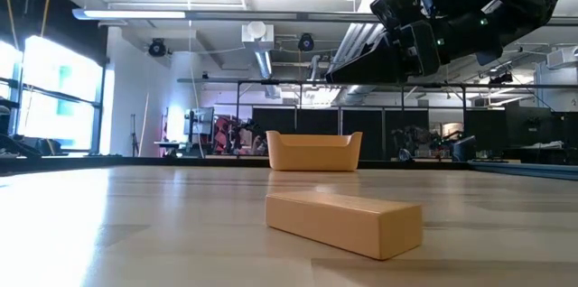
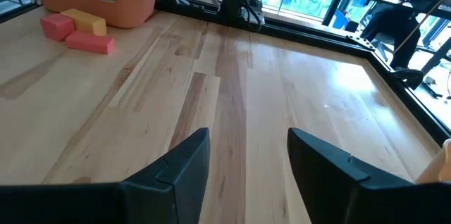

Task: Sort blocks by size
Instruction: Put the orange square block into the orange bin, then put the small yellow rectangle block into the yellow bin

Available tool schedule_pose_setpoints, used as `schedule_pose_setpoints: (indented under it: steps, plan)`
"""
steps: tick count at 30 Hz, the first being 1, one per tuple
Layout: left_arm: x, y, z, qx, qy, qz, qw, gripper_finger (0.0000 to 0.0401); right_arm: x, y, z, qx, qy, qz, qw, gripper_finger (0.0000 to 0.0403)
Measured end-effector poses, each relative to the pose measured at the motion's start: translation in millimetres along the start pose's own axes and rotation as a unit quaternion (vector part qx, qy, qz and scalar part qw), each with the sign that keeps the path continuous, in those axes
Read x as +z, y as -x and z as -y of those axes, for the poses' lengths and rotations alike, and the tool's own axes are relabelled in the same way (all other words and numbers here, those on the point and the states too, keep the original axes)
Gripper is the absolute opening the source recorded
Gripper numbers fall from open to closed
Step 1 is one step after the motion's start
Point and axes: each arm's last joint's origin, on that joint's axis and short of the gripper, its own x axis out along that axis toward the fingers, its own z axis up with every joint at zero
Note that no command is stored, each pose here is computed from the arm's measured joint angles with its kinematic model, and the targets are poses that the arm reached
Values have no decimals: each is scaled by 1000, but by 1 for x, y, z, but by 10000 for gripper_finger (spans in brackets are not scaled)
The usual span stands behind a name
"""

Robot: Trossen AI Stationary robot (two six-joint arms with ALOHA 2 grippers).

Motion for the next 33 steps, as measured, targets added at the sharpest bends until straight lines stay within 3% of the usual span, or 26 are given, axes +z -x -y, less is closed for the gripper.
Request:
schedule_pose_setpoints:
  steps: [7, 17, 24, 33]
  plan:
    - [2, -23, -14, 43, -42, 6, 998, 107, 0, 0, 0, 0, 0, 1, 1000, 188]
    - [1, -24, -2, -19, -80, -41, 996, 133, 1, 0, 0, -2, -1, 7, 1000, 188]
    - [3, -25, -5, -7, -75, -43, 996, 169, 3, 0, 1, -3, 0, 13, 1000, 188]
    - [14, -21, -12, -2, -5, -52, 999, 198, 3, 0, 1, -3, 1, 13, 1000, 188]
